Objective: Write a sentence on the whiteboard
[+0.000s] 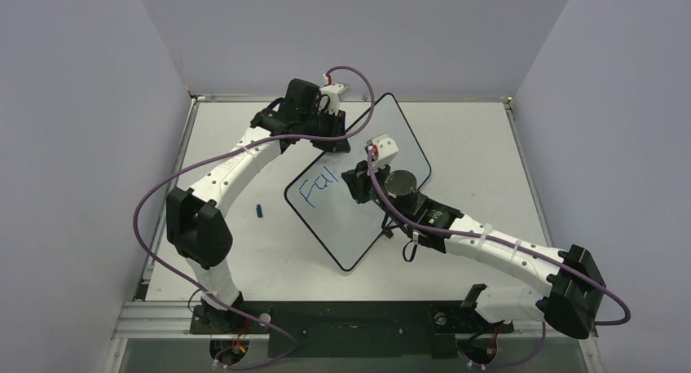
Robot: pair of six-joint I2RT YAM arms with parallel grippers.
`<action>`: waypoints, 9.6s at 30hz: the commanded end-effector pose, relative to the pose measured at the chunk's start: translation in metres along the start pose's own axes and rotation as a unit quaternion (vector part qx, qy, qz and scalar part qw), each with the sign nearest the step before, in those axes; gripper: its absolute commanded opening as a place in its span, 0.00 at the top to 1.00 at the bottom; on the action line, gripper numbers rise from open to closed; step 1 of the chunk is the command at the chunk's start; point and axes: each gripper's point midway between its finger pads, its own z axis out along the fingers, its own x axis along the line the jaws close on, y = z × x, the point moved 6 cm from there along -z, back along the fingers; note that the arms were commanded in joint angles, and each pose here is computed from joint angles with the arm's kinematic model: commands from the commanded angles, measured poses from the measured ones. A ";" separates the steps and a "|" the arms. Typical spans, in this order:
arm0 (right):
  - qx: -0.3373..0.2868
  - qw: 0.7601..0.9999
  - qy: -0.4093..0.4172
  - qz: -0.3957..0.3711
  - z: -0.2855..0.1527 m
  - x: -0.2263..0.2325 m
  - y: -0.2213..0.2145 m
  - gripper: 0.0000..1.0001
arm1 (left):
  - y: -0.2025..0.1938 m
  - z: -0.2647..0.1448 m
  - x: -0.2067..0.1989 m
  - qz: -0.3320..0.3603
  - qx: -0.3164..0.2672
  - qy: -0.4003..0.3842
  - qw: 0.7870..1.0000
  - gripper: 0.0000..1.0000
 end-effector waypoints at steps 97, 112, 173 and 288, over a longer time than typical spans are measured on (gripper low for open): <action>-0.048 0.999 -0.007 0.024 0.031 0.012 0.031 1.00 | 0.033 -0.036 -0.018 0.052 -0.080 0.005 0.995 1.00; -0.049 0.997 -0.056 0.023 0.039 -0.009 0.030 1.00 | 0.032 -0.035 -0.019 0.052 -0.080 0.003 0.995 1.00; -0.026 0.998 -0.025 0.056 0.023 -0.003 0.001 1.00 | 0.033 -0.039 -0.022 0.056 -0.084 0.004 0.995 1.00; -0.072 0.993 0.089 0.017 -0.065 -0.011 0.003 1.00 | 0.016 -0.049 0.009 0.050 -0.127 0.033 0.990 1.00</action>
